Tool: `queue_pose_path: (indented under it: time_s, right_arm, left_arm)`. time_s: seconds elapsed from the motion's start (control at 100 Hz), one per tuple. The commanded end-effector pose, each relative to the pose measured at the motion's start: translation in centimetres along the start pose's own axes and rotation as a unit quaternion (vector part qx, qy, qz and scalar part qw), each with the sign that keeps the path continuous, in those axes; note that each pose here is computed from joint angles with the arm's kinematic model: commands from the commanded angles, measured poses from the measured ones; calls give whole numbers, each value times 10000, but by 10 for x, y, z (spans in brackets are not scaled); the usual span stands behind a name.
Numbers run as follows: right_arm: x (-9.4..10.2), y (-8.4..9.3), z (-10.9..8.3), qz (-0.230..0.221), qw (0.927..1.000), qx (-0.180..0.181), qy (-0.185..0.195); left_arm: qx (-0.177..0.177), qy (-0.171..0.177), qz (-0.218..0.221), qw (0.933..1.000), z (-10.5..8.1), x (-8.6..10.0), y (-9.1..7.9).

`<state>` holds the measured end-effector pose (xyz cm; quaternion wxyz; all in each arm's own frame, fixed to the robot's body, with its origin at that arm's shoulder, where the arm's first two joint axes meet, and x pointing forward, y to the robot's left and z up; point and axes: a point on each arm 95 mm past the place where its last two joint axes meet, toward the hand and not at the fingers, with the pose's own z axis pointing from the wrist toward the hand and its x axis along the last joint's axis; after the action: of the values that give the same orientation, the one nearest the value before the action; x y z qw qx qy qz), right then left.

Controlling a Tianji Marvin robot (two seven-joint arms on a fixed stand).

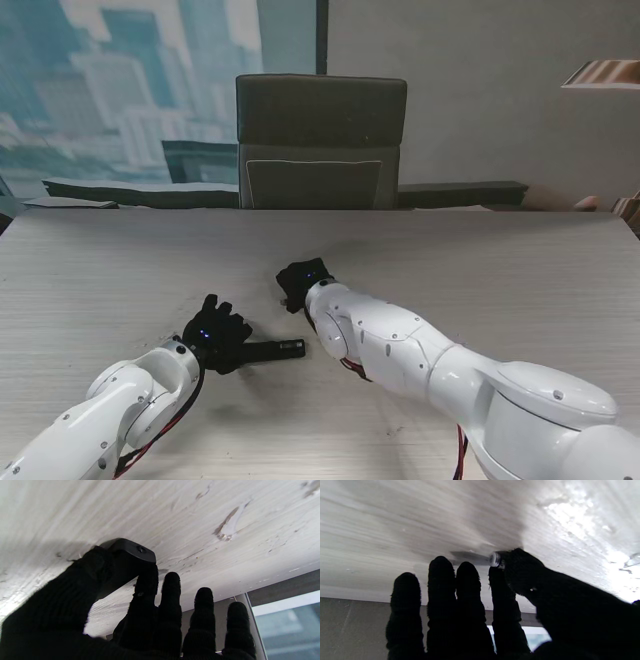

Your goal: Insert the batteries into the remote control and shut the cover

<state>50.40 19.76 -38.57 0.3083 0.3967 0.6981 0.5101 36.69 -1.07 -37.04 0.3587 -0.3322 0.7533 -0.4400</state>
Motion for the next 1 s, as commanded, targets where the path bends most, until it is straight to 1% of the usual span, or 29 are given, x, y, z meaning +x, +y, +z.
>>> queue_pose_path:
  time_s: [0.0,0.12,0.32,0.59,0.74,0.99]
  right_arm:
    - [4,-28,-10,17,9994,339,65]
    - [5,-26,-13,92,9996,256,42]
    - [7,-15,-22,202,9998,35,-18]
    - [11,-3,-44,272,9995,-176,-5]
    - [15,1,-58,320,9993,-204,7]
    - [25,-3,-78,358,9993,-118,34]
  left_arm:
    - [-350,32,-25,9994,-4,4,21]
    - [-320,53,-31,9995,-4,5,20]
    - [-278,69,-21,9996,-4,6,21]
    - [-252,77,11,9997,-4,7,20]
    - [-247,85,18,9997,-4,7,20]
    - [-252,96,11,9996,-3,8,20]
